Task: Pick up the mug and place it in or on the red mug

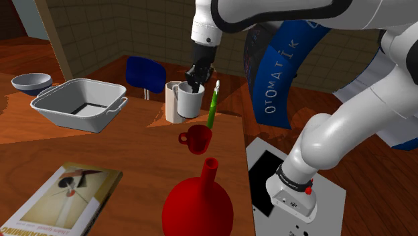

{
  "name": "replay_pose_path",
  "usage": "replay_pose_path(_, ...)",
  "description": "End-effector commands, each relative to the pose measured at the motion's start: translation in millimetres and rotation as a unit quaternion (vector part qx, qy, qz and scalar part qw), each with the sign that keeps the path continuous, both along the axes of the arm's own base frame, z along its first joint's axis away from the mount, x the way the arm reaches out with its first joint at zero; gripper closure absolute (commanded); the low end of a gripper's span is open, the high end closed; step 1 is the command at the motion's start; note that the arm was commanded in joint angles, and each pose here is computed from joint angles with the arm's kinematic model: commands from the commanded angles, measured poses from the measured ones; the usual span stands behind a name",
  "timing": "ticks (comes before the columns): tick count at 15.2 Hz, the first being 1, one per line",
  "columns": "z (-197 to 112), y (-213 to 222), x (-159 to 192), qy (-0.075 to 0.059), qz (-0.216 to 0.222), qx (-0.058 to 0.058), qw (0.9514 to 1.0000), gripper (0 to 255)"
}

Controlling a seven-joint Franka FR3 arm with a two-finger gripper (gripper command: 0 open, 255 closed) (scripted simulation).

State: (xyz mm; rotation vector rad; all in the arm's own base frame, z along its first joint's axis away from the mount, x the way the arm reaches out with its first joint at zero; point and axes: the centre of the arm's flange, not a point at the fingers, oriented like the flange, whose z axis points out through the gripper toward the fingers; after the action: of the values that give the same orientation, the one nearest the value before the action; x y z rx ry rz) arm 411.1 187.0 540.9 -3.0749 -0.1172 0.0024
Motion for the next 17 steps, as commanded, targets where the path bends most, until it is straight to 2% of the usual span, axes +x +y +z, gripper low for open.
replay_pose_path(1,2,-18,-11,0.000,0.000,0.001,1.0000,255)
replay_pose_path(17,-82,-18,-11,0.000,0.000,0.001,1.0000,255)
